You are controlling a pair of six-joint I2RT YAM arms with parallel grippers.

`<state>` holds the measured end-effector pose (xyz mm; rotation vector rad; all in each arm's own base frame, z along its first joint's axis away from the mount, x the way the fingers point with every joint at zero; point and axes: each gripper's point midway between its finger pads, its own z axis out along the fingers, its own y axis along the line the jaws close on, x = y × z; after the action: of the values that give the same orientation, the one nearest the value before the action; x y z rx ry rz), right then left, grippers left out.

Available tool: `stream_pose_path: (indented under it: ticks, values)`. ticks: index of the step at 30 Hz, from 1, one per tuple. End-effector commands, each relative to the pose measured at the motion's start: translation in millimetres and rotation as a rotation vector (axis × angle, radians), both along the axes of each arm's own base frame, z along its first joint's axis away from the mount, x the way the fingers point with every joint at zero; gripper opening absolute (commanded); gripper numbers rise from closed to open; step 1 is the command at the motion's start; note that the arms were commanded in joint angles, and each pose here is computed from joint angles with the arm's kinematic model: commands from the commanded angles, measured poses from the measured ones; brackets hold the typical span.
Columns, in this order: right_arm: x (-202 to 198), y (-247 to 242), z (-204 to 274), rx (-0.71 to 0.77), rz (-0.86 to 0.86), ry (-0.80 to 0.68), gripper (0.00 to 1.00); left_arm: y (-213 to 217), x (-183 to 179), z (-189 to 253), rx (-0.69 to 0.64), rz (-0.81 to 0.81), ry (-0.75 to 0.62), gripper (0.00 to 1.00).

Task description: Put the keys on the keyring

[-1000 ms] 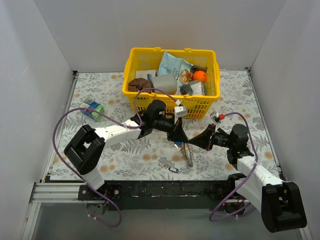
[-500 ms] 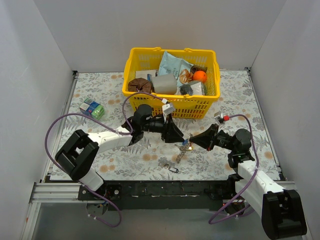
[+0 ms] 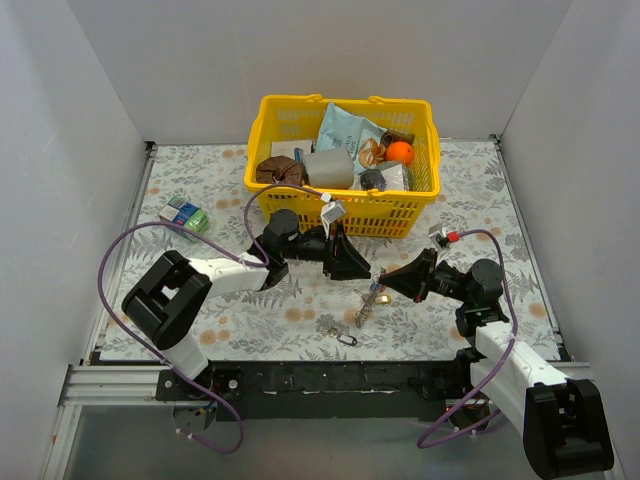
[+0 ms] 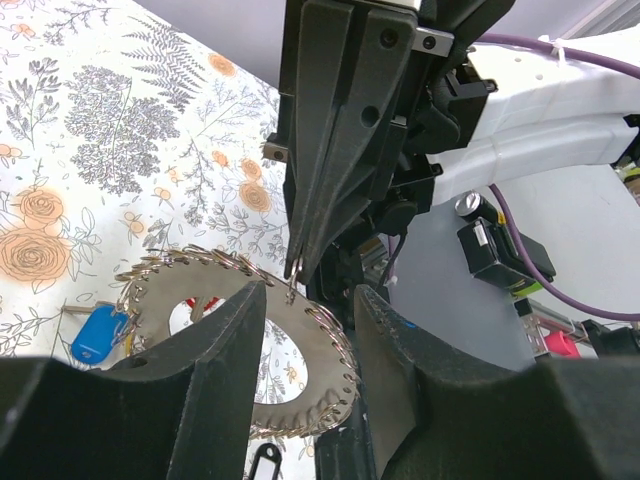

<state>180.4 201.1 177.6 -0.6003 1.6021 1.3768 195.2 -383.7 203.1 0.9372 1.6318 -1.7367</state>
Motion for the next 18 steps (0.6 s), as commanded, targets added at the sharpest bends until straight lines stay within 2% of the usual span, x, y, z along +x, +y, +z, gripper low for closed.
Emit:
stream_pose_path:
  ticks: [1,3,9,18]
  values:
    - [2.1,0.1,15.6,0.017,-0.005,-0.089,0.01,-7.9,3.3,8.1,-0.005,-0.022,-0.032,0.4]
    - [2.2,0.1,15.1,0.017,-0.005,-0.086,0.01,-11.6,0.8,2.1,0.014,-0.033,-0.031,0.39]
    - [2.6,0.0,15.6,0.014,-0.007,-0.088,0.01,-17.4,-2.4,-2.6,0.028,-0.055,-0.033,0.28]
    - [3.1,-0.1,14.7,0.011,-0.009,-0.087,0.01,-16.3,-3.0,-12.7,0.06,-0.054,-0.027,0.24]
